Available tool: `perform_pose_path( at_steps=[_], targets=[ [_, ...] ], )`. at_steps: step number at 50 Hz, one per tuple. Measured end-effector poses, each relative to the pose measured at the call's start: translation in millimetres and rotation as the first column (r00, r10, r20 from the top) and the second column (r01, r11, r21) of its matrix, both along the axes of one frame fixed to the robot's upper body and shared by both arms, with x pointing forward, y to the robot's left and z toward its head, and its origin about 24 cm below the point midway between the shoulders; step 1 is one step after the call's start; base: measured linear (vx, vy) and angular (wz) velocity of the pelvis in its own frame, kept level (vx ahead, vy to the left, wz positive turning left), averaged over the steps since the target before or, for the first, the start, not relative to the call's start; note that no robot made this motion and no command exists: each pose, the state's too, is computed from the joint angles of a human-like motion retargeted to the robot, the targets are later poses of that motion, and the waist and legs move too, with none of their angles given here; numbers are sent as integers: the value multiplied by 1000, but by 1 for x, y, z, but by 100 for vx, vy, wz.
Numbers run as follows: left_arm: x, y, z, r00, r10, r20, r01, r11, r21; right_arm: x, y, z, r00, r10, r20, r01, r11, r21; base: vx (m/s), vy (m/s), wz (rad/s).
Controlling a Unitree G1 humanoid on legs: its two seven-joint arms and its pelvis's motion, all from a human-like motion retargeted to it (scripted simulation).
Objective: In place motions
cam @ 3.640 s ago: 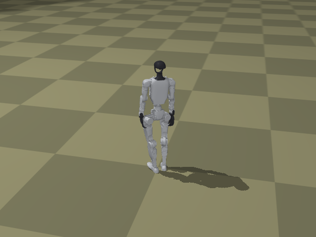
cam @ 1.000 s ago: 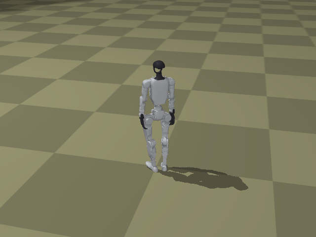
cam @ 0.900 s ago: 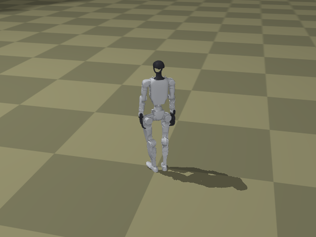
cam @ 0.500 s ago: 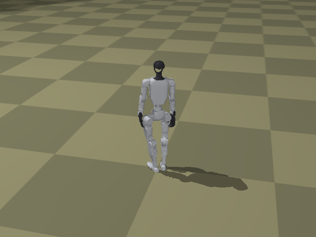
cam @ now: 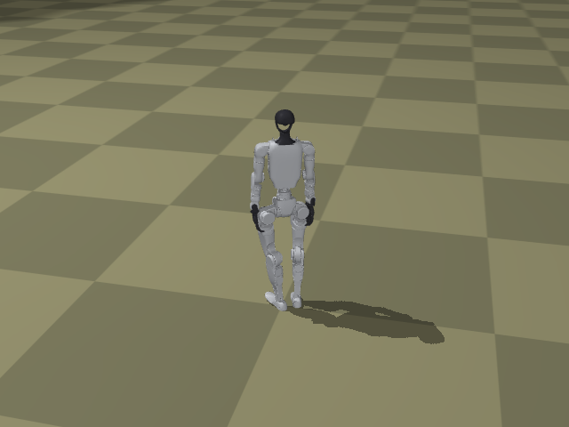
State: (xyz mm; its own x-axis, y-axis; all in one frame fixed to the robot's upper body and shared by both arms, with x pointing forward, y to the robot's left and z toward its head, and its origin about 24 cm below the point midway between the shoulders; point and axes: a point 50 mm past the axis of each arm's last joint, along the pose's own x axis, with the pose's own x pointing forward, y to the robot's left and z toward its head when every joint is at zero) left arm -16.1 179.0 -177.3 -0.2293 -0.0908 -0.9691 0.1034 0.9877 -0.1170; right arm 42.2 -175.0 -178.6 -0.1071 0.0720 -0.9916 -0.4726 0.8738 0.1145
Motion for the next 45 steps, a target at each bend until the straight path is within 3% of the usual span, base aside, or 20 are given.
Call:
perform_pose_path(
  at_steps=[17, 30, 45],
  targets=[
    [-6, -9, -1, 1000, -25, -3, 25, 999, -41, 17, -1, 2, 997, 75, 22, -75, 997, -14, 4, -15, -65],
    [21, -9, -3, 996, -43, 80, 46, 998, -41, -1, -19, 3, 999, -4, -48, 0, 997, -83, 0, 1, -15],
    [15, -13, -3, 997, -43, 63, 46, 997, -60, 7, -14, 3, 1000, -18, -10, 17, 998, -58, 0, 0, 1]
  ],
)
